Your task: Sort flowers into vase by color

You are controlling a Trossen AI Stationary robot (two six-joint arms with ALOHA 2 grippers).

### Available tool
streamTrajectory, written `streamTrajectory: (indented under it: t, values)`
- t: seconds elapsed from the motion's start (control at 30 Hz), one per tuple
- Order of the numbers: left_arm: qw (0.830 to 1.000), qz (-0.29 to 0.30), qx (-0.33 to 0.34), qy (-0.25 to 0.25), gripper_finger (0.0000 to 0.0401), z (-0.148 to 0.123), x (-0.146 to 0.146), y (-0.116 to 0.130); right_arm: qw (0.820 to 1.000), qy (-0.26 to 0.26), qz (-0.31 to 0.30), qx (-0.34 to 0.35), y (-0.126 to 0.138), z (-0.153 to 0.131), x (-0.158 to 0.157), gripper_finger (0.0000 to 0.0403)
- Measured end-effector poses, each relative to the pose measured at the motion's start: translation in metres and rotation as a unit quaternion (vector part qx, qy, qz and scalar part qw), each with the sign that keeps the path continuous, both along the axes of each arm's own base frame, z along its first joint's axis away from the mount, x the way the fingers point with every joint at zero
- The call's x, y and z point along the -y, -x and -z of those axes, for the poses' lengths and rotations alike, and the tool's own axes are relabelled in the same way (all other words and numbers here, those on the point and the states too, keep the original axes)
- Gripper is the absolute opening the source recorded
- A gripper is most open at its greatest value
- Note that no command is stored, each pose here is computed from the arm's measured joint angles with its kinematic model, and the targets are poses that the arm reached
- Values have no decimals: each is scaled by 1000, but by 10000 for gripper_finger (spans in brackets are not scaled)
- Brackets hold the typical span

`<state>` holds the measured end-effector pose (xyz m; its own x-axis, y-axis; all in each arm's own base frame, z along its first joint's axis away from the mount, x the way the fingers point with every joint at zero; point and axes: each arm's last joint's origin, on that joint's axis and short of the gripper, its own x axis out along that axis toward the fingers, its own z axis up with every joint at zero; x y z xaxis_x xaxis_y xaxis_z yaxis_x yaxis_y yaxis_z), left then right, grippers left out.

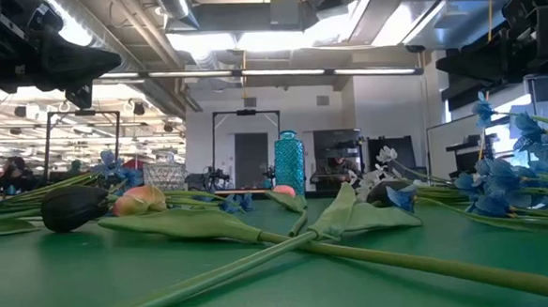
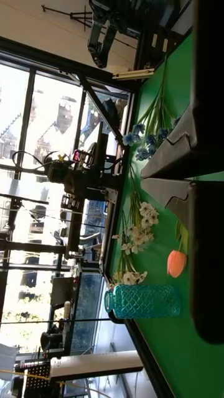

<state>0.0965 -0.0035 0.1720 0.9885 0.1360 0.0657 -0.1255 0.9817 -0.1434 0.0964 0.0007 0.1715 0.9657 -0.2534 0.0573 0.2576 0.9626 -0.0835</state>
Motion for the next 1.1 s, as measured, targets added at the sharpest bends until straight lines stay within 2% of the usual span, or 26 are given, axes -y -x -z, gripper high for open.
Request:
streamTrajectory:
  t: [0.5,0.67,0.73,0.83,0.97,1.1]
  values:
    - [1000,0,0,0,0,0,0,0,1000,3,0,-1,0,0,0,1]
    - [1000,0,0,0,0,0,0,0,993,112,23,-29,0,0,1,1]
    - [1000,0,0,0,0,0,0,0,990,133,26,-34,0,-1,1,1]
    - [1000,0,0,0,0,0,0,0,990,136,27,-35,0,-1,1,1]
    - [1000,0,0,0,0,0,0,0,989,126,71,-8,2,-8,3,1]
    - [1000,0,0,0,0,0,0,0,991,114,60,16,3,-13,3,1]
